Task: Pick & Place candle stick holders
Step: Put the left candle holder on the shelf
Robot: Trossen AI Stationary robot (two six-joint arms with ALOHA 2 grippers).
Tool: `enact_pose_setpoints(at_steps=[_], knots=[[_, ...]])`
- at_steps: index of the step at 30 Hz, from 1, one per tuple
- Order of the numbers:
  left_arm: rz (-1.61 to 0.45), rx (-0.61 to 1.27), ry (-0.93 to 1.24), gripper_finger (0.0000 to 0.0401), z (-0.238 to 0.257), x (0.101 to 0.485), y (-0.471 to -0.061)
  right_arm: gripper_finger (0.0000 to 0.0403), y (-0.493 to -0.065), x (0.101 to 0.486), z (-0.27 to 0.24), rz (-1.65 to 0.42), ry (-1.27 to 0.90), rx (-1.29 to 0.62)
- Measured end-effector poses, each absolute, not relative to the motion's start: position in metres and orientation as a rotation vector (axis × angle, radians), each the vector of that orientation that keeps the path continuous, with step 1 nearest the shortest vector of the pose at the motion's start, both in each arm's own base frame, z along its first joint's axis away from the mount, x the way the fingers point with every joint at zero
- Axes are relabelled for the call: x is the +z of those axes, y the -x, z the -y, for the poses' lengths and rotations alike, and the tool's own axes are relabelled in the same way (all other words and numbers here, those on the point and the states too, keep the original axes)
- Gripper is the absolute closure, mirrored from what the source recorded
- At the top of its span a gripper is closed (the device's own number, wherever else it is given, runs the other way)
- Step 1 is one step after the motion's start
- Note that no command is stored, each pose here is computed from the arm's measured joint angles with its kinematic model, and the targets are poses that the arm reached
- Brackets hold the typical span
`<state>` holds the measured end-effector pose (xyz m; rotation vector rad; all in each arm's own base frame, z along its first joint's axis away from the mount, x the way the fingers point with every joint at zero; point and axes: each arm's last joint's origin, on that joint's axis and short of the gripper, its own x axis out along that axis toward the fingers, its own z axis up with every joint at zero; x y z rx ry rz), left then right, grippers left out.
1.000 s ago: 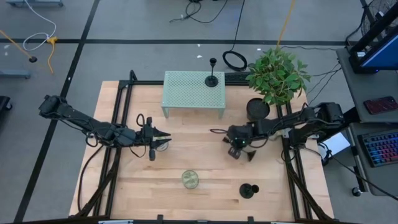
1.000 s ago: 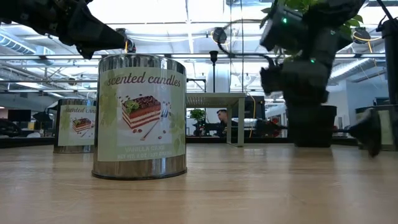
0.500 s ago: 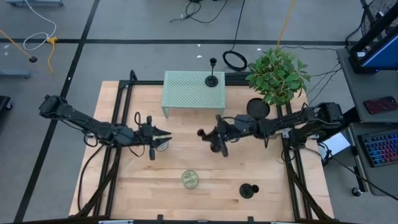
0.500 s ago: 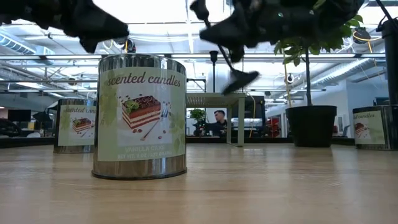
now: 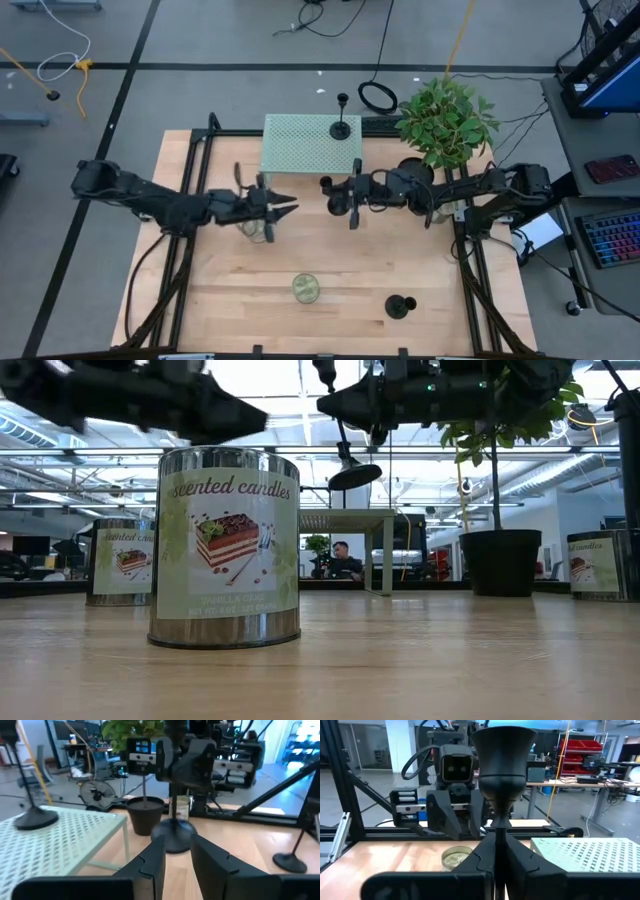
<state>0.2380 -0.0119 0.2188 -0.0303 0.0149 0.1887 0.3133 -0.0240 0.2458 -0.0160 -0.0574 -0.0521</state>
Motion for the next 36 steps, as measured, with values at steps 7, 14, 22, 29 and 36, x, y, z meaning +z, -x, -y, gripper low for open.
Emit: enact_pose_setpoints(at_steps=[7,14,22,29,36], knots=[[-0.043,0.176,-0.027,0.0256,-0.007,0.224,-0.285,0.0393,-0.313,0.245,0.024,0.048,0.015,-0.053],[-0.069,0.144,0.018,0.0189,-0.015,0.222,-0.321,0.0393,-0.313,0.243,0.023,0.031,0.030,-0.048],[-0.081,0.176,-0.008,0.0205,-0.019,0.215,-0.338,0.0393,-0.313,0.243,0.023,0.029,0.044,-0.048],[-0.074,0.171,-0.010,0.0318,-0.019,0.216,-0.338,0.0392,-0.313,0.243,0.024,0.032,0.045,-0.054],[-0.082,0.166,-0.015,0.0378,-0.018,0.215,-0.338,0.0387,-0.313,0.242,0.024,0.019,0.044,-0.055]])
